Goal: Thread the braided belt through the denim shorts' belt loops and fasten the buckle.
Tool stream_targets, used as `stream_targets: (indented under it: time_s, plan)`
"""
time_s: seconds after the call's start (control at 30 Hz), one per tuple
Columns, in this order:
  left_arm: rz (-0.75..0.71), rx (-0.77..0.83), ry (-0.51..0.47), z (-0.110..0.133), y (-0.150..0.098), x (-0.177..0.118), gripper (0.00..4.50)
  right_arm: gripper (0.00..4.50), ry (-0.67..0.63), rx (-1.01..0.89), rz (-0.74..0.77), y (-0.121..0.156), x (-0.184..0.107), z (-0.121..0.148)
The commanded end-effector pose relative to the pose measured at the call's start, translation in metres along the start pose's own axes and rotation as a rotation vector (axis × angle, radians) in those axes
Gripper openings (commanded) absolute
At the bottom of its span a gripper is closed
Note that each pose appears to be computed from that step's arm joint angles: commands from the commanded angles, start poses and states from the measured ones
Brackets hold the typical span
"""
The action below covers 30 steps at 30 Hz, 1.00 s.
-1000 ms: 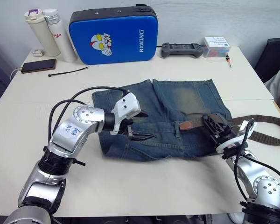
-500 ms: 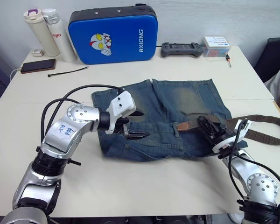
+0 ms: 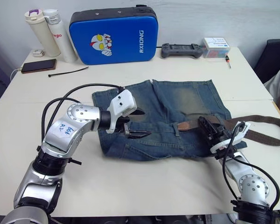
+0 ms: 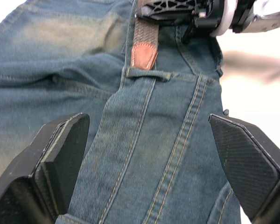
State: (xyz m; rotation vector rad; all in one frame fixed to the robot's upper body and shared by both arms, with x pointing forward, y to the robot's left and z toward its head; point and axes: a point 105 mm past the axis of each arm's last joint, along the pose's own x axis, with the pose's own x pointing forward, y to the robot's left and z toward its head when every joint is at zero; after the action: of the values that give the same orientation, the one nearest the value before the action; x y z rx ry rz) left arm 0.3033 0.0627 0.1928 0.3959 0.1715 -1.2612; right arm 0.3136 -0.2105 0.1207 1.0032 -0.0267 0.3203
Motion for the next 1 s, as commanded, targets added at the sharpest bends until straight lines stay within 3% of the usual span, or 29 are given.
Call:
stream_targets:
  time_s: [0.03,0.43,0.73,1.0]
  plan:
    - [0.000,0.044,-0.027,0.012,-0.002,0.000,4.50,0.02,-0.059,-0.002,-0.059,-0.012,-0.007,0.006]
    - [-0.012,0.044,-0.027,0.013,-0.003,0.003,4.50,0.02,0.162,0.099,0.051,0.008,-0.019,-0.038]
    - [-0.010,0.041,-0.026,0.012,-0.003,0.002,4.50,0.02,0.071,0.143,0.011,-0.005,-0.021,-0.011]
    - [-0.012,0.043,-0.023,0.012,-0.003,0.002,4.50,0.02,0.188,0.157,0.072,0.007,-0.031,-0.025]
